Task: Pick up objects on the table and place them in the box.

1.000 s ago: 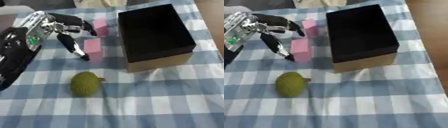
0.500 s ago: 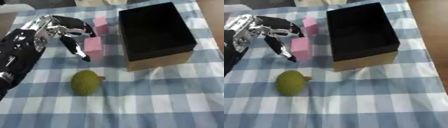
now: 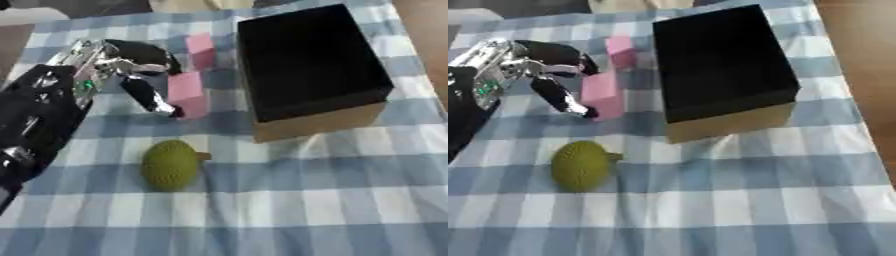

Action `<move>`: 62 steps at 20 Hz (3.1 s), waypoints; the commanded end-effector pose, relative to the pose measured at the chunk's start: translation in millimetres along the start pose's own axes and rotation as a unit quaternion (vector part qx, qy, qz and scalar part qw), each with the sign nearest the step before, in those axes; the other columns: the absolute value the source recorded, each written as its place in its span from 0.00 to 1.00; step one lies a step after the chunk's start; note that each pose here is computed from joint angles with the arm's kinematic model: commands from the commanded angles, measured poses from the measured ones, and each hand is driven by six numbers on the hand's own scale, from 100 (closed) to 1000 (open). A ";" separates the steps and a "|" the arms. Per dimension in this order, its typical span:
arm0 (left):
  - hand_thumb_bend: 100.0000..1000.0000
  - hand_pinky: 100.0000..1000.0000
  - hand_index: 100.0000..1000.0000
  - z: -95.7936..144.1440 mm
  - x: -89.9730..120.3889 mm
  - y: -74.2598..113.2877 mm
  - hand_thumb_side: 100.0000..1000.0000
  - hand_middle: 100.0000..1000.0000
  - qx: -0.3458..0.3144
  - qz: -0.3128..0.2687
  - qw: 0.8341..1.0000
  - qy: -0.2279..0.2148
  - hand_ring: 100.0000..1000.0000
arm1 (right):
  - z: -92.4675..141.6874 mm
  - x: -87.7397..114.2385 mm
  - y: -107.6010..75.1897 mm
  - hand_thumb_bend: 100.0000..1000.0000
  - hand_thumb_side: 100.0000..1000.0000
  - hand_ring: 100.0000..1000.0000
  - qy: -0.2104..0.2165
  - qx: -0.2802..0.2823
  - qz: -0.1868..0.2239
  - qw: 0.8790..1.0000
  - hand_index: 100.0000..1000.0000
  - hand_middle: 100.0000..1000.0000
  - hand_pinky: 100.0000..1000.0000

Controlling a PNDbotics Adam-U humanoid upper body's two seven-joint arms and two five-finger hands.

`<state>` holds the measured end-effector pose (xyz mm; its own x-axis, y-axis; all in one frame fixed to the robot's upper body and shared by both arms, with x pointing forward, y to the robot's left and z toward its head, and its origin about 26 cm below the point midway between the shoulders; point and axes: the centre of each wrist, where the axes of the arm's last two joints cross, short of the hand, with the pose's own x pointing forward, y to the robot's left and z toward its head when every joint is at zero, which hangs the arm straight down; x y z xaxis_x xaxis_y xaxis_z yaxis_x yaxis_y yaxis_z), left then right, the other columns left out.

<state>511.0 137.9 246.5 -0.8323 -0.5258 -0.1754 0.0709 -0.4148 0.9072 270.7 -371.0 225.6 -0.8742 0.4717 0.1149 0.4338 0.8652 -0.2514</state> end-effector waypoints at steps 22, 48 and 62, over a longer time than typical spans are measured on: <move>0.00 0.81 0.57 45.5 34.7 95.7 0.25 0.51 0.175 -0.029 0.981 -0.084 0.70 | -7.3 2.0 -6.7 0.00 0.39 0.92 -0.013 -0.003 0.008 1.000 0.89 0.41 0.90; 0.00 0.84 0.68 -47.1 102.3 102.6 0.35 0.58 0.174 0.021 0.975 -0.139 0.73 | -29.9 1.9 -7.9 0.00 0.40 0.92 -0.035 -0.062 -0.007 0.997 0.89 0.44 0.89; 0.12 0.92 0.94 -55.8 100.9 87.8 0.61 0.78 0.212 -0.009 0.971 -0.111 0.86 | -27.3 1.7 -7.4 0.00 0.41 0.92 -0.028 -0.060 -0.006 0.998 0.89 0.43 0.90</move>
<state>463.8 1.9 273.9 -0.9396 -0.3206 -0.1198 -0.1005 -0.0762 0.9920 274.5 -370.5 246.3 -0.8902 0.4475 0.0859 0.4357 0.8911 -0.1267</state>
